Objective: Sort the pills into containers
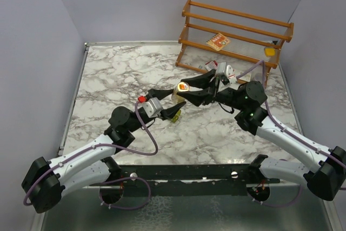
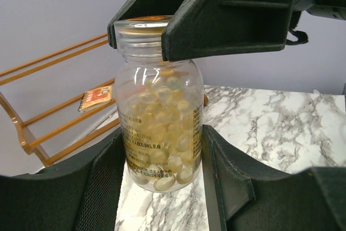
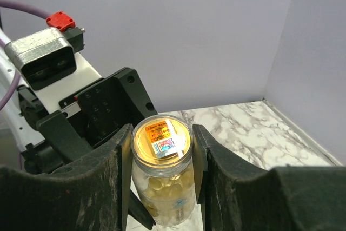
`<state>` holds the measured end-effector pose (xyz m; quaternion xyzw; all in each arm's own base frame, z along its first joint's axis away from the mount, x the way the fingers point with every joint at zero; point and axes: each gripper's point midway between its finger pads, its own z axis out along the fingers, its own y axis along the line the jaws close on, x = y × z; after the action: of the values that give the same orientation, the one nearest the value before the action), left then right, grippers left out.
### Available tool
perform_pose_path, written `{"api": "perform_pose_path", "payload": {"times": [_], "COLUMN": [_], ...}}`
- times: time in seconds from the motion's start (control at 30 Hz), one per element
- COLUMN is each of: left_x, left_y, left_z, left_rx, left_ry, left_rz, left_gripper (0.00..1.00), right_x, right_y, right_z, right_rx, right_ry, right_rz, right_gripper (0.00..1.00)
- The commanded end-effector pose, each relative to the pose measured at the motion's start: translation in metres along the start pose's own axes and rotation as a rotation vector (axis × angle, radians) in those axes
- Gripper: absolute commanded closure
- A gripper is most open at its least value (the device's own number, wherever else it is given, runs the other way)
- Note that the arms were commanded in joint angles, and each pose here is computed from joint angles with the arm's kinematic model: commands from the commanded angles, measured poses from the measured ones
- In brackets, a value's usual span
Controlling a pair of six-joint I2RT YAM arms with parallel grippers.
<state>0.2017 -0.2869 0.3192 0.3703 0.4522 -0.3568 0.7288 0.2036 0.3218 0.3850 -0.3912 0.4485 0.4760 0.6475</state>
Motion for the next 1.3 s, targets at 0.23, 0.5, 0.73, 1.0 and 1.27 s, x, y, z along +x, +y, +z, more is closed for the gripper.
{"api": "perform_pose_path", "payload": {"times": [0.23,0.5,0.73,1.0,1.27], "left_x": [-0.06,-0.06,-0.055,-0.053,-0.046], "left_y": [0.007,0.008,0.009,0.009,0.002], "left_z": [0.031,0.044,0.053,0.062,0.071], "left_rx": [-0.019,-0.048,-0.074,-0.094,-0.102], "left_ry": [-0.175,-0.164,-0.148,-0.13,-0.106], "left_rz": [0.09,0.099,0.1,0.094,0.105], "left_gripper": [1.0,1.0,1.0,1.0,1.0], "right_x": [0.041,0.053,0.064,0.071,0.07], "right_y": [-0.033,-0.04,-0.047,-0.059,-0.066], "right_z": [0.004,0.011,0.012,0.01,0.012], "right_rx": [0.237,0.33,0.421,0.518,0.594], "right_ry": [0.149,0.2,0.245,0.28,0.29], "right_rz": [0.021,-0.039,-0.088,-0.119,-0.153], "right_gripper": [0.99,0.99,0.99,0.99,0.99]}}
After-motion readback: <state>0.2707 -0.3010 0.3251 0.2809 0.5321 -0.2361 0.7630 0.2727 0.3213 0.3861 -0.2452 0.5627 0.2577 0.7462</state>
